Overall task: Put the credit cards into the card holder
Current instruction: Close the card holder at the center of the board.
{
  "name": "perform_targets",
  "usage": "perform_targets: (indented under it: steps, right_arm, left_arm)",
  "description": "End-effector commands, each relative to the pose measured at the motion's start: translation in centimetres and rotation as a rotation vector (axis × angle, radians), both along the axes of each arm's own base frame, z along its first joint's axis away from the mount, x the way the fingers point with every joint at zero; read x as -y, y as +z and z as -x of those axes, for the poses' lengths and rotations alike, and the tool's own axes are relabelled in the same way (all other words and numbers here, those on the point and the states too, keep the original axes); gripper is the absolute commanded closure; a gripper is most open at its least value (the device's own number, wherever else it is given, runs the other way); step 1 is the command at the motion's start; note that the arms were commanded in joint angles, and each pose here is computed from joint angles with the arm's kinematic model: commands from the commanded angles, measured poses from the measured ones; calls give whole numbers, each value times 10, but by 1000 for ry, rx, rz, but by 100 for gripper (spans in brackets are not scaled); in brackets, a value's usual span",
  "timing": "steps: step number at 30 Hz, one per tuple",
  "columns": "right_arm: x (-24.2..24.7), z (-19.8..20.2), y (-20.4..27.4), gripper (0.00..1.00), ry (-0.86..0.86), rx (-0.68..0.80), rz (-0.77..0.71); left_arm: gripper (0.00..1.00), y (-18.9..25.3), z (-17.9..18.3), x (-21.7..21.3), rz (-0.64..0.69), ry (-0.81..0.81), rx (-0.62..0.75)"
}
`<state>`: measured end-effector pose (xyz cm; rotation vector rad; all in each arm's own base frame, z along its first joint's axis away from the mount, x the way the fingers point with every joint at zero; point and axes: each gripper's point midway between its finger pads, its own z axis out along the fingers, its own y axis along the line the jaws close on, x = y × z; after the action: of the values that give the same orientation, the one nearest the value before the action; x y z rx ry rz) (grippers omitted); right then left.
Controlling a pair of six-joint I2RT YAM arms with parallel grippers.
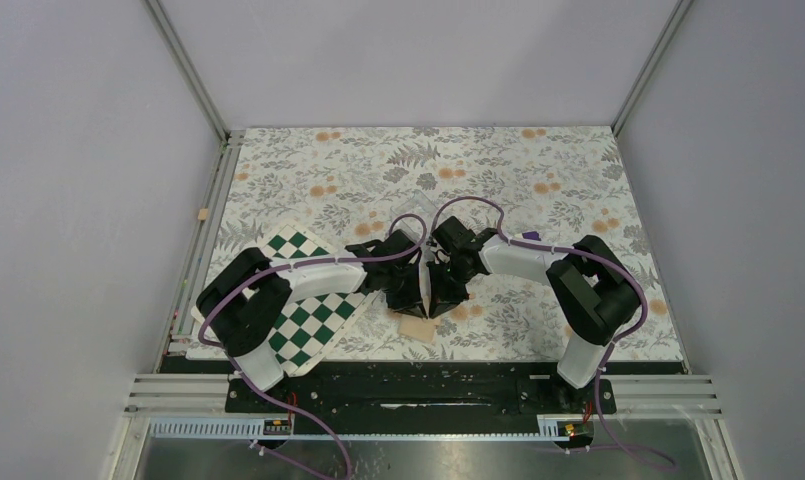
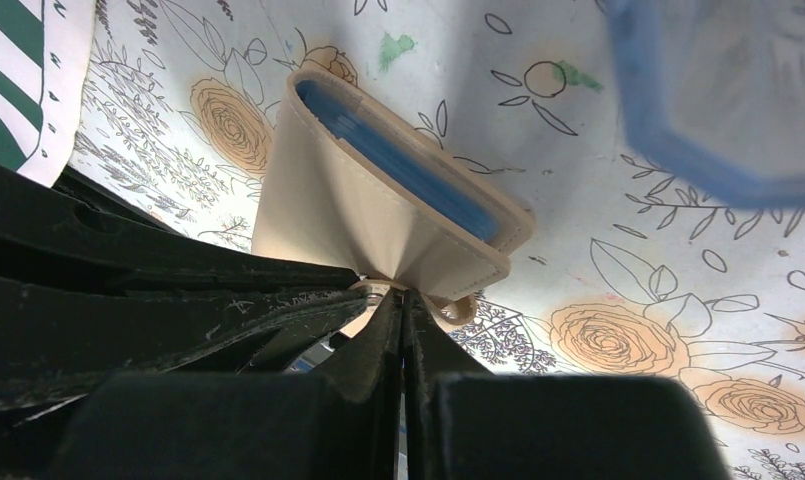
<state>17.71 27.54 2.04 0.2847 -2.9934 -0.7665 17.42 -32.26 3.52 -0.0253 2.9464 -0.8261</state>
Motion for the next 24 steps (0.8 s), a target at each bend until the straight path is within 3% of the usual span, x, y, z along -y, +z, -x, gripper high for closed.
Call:
perform_targets:
  steps: [1, 24]
  right_arm:
    - [-4, 6, 1, 100, 14, 9, -2]
    - [-19, -2, 20, 100, -2, 57, -95]
  left_arm:
    - [100, 9, -9, -4, -34, -17, 58]
    - [100, 1, -10, -11, -117, -64, 72]
